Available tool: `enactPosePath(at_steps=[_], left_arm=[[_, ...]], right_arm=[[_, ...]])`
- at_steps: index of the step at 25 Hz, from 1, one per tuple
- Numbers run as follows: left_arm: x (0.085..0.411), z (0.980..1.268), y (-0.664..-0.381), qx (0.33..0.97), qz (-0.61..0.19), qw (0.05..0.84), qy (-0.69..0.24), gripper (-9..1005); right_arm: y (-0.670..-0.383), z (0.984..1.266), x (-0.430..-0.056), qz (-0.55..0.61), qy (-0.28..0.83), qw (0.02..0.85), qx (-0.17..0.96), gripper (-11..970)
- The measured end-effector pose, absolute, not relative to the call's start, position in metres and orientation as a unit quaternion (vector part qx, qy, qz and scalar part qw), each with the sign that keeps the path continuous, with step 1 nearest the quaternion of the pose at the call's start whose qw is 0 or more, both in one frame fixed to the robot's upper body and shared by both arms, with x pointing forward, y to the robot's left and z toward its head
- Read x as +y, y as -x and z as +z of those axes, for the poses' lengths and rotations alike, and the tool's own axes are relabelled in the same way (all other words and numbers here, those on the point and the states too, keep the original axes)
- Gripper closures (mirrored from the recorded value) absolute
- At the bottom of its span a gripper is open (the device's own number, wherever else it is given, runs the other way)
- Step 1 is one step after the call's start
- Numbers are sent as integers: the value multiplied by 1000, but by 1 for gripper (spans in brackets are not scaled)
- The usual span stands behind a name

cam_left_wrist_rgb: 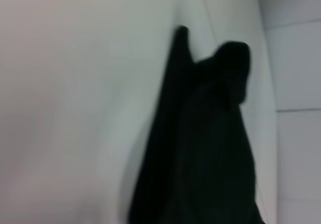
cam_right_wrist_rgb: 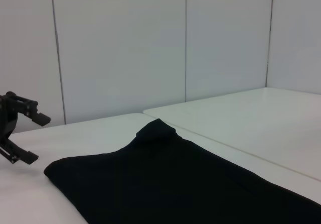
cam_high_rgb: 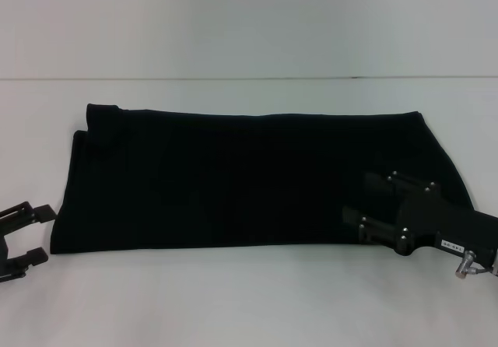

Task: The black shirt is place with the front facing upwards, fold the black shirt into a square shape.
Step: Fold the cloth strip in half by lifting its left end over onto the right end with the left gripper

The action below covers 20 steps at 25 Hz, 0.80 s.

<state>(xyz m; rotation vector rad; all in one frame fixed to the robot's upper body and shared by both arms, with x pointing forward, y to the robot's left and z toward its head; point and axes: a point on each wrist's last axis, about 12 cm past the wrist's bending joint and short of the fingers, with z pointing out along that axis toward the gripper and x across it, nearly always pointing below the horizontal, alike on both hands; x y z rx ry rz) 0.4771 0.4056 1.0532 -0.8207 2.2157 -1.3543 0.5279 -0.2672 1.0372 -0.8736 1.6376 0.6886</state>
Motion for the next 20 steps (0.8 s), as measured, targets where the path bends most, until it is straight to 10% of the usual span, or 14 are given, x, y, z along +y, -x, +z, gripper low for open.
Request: enactPosePath(at_steps=[20], left_arm=[[398, 1039, -487, 796, -465, 204, 329, 121]], right_arm=[[-530, 1038, -266, 291, 368, 549, 692, 228]])
